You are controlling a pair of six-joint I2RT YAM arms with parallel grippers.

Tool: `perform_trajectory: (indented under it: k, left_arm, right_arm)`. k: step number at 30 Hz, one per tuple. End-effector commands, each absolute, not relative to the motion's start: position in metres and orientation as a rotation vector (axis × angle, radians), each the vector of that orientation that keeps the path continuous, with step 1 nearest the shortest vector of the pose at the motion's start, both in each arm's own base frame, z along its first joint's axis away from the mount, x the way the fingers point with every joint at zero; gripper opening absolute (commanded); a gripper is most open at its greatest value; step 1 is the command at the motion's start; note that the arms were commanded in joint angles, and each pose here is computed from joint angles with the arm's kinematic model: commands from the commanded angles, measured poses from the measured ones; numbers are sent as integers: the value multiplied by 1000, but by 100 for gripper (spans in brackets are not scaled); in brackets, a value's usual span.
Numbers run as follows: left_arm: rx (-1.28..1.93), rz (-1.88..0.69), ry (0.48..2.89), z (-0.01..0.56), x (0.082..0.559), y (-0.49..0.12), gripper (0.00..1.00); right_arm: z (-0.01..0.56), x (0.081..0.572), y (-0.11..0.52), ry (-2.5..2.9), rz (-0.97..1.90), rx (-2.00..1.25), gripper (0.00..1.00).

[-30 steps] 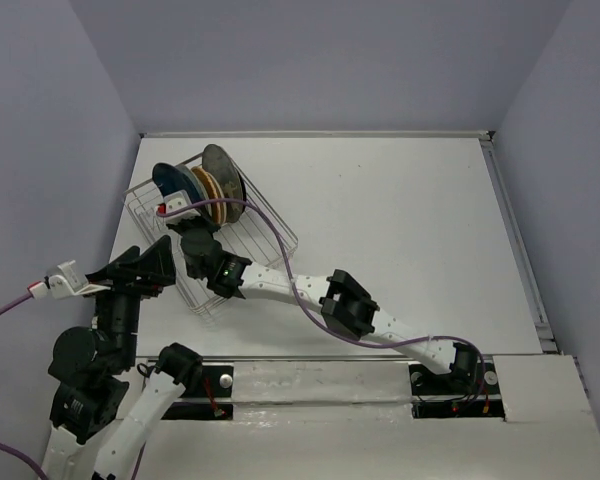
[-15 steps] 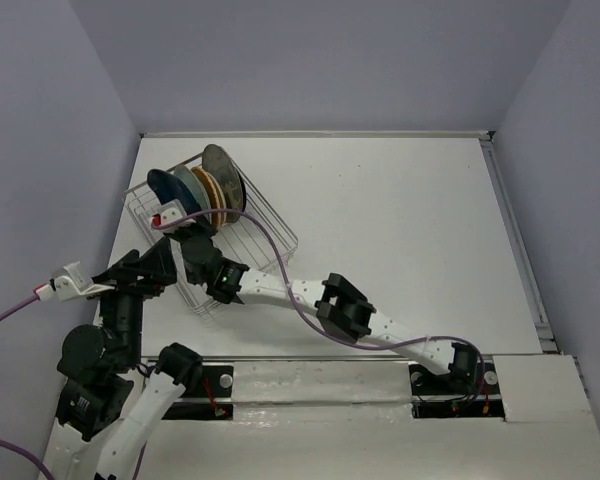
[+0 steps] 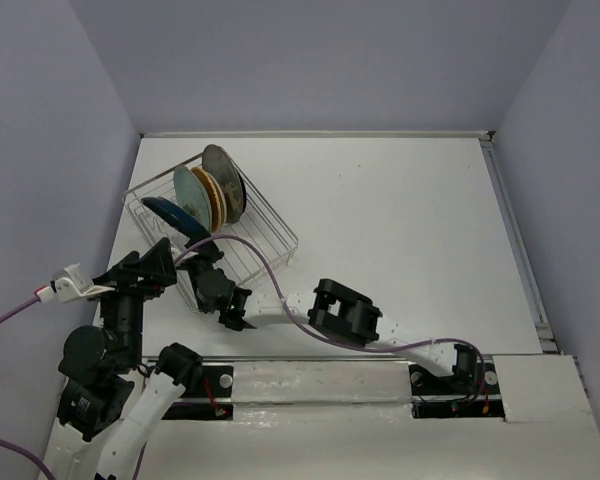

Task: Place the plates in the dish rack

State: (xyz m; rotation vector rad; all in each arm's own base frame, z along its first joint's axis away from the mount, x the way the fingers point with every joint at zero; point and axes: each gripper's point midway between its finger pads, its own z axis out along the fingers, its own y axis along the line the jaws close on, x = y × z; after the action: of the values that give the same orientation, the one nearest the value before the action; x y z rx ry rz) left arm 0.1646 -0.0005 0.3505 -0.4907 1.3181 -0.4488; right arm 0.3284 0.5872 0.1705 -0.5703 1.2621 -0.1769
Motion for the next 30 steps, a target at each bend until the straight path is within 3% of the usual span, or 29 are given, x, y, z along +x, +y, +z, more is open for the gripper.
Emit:
perform_trajectory:
  k: [1, 11, 19, 30]
  left_arm:
    - [-503, -473, 1277, 358, 164, 0, 99]
    - [-495, -515, 1280, 360, 164, -6, 99]
    - [-485, -518, 1278, 365, 162, -7, 99]
    - [-483, -546, 1283, 364, 168, -14, 99]
  right_arm:
    - [191, 334, 546, 1286, -302, -507, 7]
    - [206, 339, 508, 1320, -318, -453, 7]
    - [169, 331, 489, 1453, -229, -524, 7]
    - [164, 306, 426, 1517, -163, -496, 7]
